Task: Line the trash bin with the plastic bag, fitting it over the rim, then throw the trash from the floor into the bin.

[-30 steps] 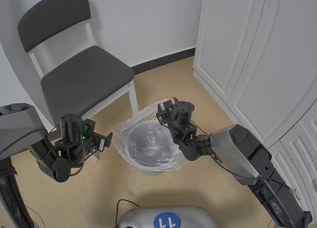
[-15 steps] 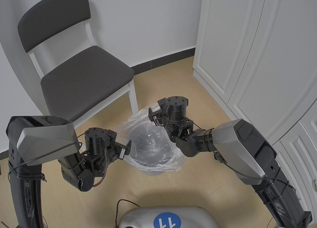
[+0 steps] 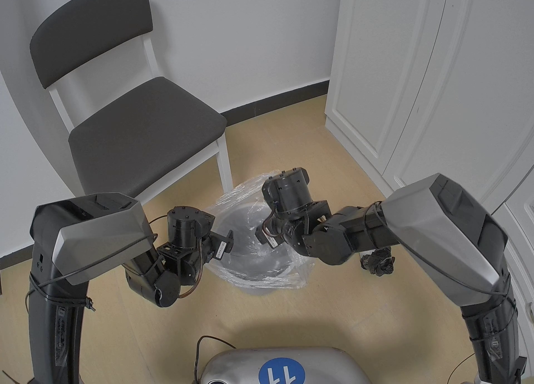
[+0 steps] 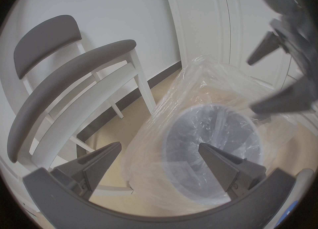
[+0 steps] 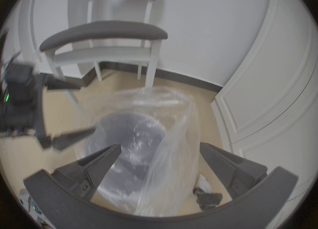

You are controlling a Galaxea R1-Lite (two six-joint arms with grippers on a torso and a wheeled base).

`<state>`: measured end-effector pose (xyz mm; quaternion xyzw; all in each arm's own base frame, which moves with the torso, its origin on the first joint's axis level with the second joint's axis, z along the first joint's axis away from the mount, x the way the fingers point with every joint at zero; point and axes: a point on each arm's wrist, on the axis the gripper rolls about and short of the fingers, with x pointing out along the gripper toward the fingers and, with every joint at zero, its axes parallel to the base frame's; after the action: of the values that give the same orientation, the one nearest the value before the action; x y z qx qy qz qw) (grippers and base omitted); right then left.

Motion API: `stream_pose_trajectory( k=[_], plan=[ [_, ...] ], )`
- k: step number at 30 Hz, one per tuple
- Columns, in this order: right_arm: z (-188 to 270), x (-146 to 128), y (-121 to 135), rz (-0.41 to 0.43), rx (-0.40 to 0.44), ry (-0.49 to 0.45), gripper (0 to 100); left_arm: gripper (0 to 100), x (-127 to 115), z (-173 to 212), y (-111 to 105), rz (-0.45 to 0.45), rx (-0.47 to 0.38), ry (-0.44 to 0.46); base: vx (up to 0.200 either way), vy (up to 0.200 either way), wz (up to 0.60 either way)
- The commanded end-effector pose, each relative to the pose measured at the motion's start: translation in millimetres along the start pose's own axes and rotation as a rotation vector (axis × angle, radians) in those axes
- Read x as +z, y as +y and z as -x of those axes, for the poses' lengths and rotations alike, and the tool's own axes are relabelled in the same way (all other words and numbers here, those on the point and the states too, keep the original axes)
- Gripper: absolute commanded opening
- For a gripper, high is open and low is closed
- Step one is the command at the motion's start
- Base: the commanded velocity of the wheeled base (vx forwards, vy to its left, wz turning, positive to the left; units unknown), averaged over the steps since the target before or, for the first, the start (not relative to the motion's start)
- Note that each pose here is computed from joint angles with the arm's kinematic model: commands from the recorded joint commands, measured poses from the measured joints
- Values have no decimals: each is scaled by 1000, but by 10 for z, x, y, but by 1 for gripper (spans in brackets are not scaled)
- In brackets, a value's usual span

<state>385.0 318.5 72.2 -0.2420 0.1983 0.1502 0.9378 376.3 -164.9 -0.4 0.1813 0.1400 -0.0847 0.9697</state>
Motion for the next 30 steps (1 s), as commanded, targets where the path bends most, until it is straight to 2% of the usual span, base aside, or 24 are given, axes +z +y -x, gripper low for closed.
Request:
stream_pose_trajectory(
  k=[1,5,7,13,19,23,30],
  plan=[
    [440,-152,-42,83,2,97,100,100,107,-251,57,-33,59,17,0,0,0],
    [480,-242,-42,101,-15,130,100,100,129,-310,68,-32,65,17,0,0,0],
    [524,-399,-59,121,-55,180,100,100,167,-421,98,-27,106,18,0,0,0],
    [451,-623,-123,92,-106,182,100,100,126,-635,136,-17,159,23,0,0,0],
    [167,-882,-311,-59,-199,140,100,100,52,-787,244,-8,192,36,0,0,0],
    [82,-985,-520,-156,-248,154,100,100,99,-850,292,3,210,13,0,0,0],
    [-57,-1064,-645,-316,-285,141,100,100,218,-957,353,17,227,-15,0,0,0]
  ],
)
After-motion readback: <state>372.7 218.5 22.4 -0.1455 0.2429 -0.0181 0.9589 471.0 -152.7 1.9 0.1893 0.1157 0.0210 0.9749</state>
